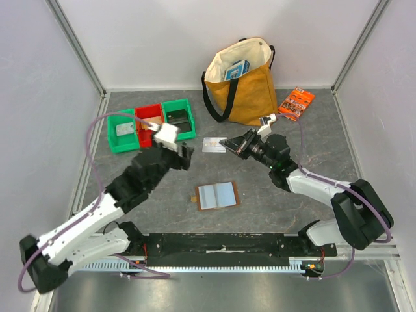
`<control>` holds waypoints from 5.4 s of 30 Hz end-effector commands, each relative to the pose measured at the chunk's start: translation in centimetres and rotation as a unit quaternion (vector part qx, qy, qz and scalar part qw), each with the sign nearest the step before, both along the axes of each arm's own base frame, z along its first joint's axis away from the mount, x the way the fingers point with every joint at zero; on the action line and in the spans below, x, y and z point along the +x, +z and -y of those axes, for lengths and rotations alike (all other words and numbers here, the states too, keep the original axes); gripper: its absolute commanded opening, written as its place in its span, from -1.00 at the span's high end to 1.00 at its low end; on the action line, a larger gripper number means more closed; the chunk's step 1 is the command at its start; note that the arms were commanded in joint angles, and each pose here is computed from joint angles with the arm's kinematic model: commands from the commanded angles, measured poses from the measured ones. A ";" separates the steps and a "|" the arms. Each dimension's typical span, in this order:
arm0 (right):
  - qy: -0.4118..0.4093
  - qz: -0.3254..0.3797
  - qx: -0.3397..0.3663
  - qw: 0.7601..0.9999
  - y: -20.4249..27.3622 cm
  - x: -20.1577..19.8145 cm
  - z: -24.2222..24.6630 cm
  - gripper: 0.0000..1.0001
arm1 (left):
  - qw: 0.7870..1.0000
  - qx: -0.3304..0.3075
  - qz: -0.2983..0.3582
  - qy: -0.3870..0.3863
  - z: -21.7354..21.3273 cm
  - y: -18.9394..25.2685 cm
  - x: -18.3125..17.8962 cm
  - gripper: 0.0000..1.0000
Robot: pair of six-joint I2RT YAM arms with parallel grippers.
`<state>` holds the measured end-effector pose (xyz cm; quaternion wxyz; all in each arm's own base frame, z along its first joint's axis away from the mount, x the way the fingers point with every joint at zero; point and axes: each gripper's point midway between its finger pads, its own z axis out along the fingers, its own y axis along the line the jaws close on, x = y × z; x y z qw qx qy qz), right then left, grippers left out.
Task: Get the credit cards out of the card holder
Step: Place the credit card in the storage box, then remove the credit card from the card holder.
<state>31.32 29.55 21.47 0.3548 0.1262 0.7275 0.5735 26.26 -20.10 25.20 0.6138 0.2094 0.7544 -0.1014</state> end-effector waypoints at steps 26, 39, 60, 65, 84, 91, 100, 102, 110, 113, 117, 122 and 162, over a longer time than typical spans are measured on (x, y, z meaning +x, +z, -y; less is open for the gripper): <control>0.011 0.125 0.150 0.981 5.4 -2.6 1.2 1.00 | 0.820 -0.538 -0.168 -0.099 5.7 2.1 -0.8 -0.37; 0.017 0.124 0.158 0.979 5.5 -3.1 1.3 1.00 | 0.809 -0.560 -0.156 -0.087 6.1 2.8 0.9 0.61; 0.025 0.112 0.167 0.979 4.6 -3.3 1.1 1.00 | 0.805 -0.569 -0.137 -0.096 6.2 3.8 1.2 0.96; 0.021 0.108 0.160 0.981 4.0 -3.1 1.7 0.52 | 0.820 -0.555 -0.125 -0.064 5.0 3.1 1.8 0.96; 0.030 0.120 -0.117 0.985 -1.8 -2.5 5.7 -0.96 | 0.872 -0.468 -0.025 0.140 -13.4 1.2 9.8 0.96; 0.054 0.145 -0.183 0.971 -2.3 -3.1 6.2 -0.96 | 0.871 -0.436 0.004 0.225 -21.4 1.6 12.2 0.96; 0.084 0.166 -0.213 0.959 -3.0 -3.9 6.2 -0.96 | 0.884 -0.353 -0.034 0.304 -28.0 -2.1 16.4 0.96; 0.093 0.168 -0.217 0.957 -3.2 -4.1 6.1 -0.96 | 0.884 -0.338 -0.042 0.319 -29.1 -3.2 17.2 0.96; 0.114 0.159 -0.231 0.953 -4.2 -4.3 6.0 -0.96 | 0.886 -0.293 -0.080 0.350 -32.0 -7.1 20.5 0.96; 0.126 0.156 -0.226 0.953 -4.3 -4.5 5.7 -0.96 | 0.888 -0.288 -0.096 0.346 -32.3 -8.7 21.8 0.96; 0.135 0.149 -0.226 0.953 -4.8 -4.4 5.5 -0.96 | 0.885 -0.302 -0.120 0.332 -31.8 -10.9 23.2 0.96; 0.143 0.144 -0.228 0.952 -5.0 -4.3 5.3 -0.96 | 0.882 -0.323 -0.138 0.314 -31.0 -12.7 24.5 0.96; 0.114 0.116 -0.388 0.907 -8.6 -6.1 4.4 -0.96 | 0.926 -0.235 -0.204 0.214 -11.8 -1.3 12.3 -0.49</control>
